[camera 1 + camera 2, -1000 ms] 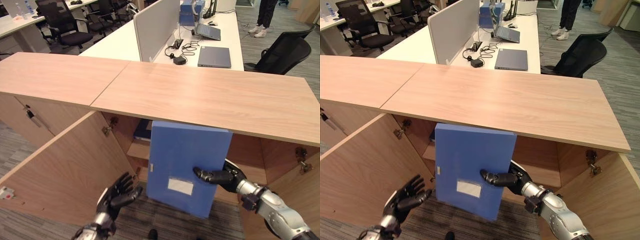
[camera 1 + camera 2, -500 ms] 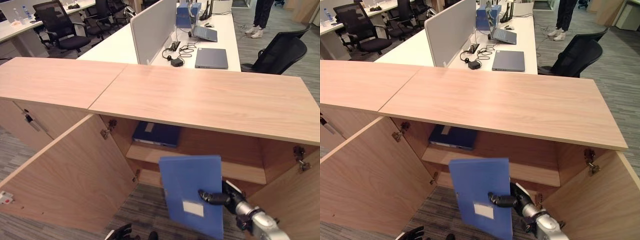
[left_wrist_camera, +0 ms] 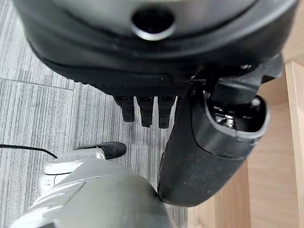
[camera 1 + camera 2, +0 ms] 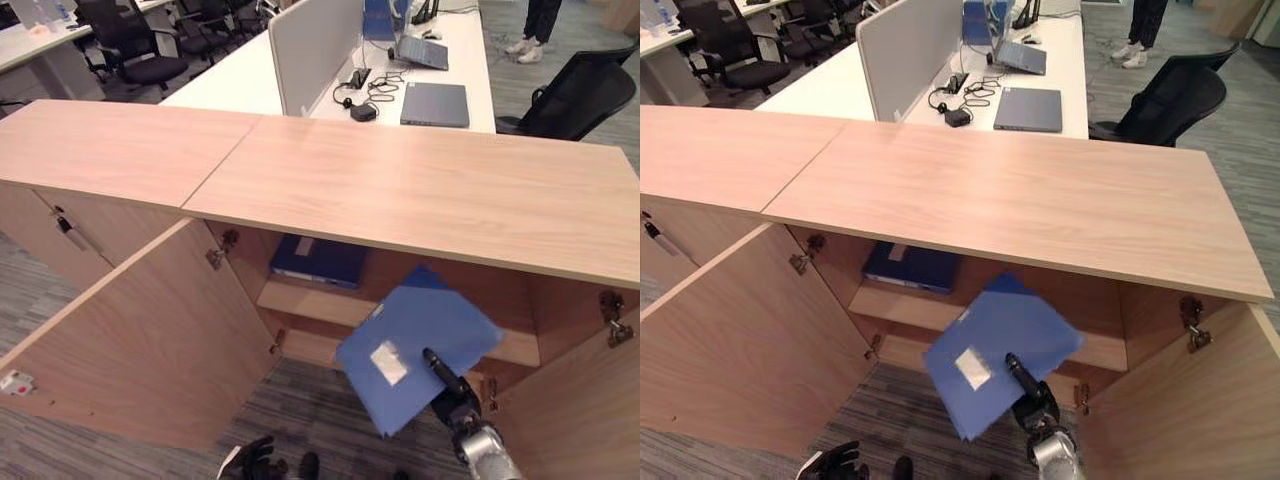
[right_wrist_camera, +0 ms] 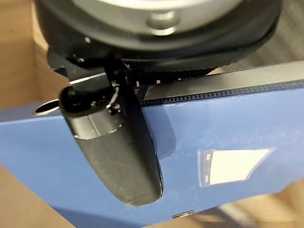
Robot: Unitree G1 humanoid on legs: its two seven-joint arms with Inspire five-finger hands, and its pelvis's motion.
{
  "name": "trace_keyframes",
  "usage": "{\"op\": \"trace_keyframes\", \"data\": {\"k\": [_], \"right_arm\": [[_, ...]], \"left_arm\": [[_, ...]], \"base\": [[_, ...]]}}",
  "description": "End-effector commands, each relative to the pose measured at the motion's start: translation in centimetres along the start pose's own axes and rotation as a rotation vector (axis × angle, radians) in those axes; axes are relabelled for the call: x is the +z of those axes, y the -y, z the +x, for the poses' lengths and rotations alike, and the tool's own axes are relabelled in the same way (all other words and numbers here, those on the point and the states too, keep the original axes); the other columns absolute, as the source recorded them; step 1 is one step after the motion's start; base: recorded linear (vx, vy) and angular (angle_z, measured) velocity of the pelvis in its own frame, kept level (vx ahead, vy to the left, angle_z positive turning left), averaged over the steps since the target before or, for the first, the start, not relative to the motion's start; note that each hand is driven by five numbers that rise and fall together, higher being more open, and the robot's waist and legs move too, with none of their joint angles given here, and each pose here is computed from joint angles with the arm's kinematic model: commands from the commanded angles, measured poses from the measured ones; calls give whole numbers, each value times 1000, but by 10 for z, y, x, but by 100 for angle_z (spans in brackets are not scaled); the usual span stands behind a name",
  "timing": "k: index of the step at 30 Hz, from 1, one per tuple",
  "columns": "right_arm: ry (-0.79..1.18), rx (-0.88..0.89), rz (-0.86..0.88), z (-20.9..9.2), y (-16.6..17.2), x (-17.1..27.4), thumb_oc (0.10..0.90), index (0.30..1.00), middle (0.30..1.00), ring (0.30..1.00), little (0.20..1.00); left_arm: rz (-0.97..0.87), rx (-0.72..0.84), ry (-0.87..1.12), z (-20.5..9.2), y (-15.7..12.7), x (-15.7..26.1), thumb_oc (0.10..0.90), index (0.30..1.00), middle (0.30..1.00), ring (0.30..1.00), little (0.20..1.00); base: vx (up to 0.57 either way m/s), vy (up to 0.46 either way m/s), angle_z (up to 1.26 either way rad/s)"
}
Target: Put the empty folder in the office cabinet
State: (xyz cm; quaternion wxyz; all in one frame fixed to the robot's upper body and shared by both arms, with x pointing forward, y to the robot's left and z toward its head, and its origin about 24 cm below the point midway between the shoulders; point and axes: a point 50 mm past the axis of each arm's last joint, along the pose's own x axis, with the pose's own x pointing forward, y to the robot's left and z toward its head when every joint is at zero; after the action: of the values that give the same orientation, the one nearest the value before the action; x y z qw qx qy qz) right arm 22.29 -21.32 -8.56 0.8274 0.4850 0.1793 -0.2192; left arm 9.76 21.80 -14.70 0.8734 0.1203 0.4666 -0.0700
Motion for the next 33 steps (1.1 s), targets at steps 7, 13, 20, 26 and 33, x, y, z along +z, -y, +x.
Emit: {"op": "trace_keyframes", "data": {"k": [7,13,20,26,33], "right_arm": [[622,280,453,26,-136,151,400,300,300,300,300],[754,293,589,16,-166,201,400,300,300,300,300],[856,300,679,-7,-200,269,400,300,300,300,300],[867,304,663,-21,-224,295,400,300,300,300,300],[886,283,603,-32,-235,311,400,300,300,300,300]], "left_arm": [[229,-98,188,1,2,45,800,900,900,900,900],[273,-95,245,-2,0,58,800,900,900,900,900],[300,-76,333,1,2,80,800,900,900,900,900],[245,1,365,7,-8,94,800,900,900,900,900],[230,69,384,11,-21,105,800,900,900,900,900]], "base": [[26,15,0],[20,25,0],[-35,32,9],[-121,46,2],[-29,-4,13]]}}
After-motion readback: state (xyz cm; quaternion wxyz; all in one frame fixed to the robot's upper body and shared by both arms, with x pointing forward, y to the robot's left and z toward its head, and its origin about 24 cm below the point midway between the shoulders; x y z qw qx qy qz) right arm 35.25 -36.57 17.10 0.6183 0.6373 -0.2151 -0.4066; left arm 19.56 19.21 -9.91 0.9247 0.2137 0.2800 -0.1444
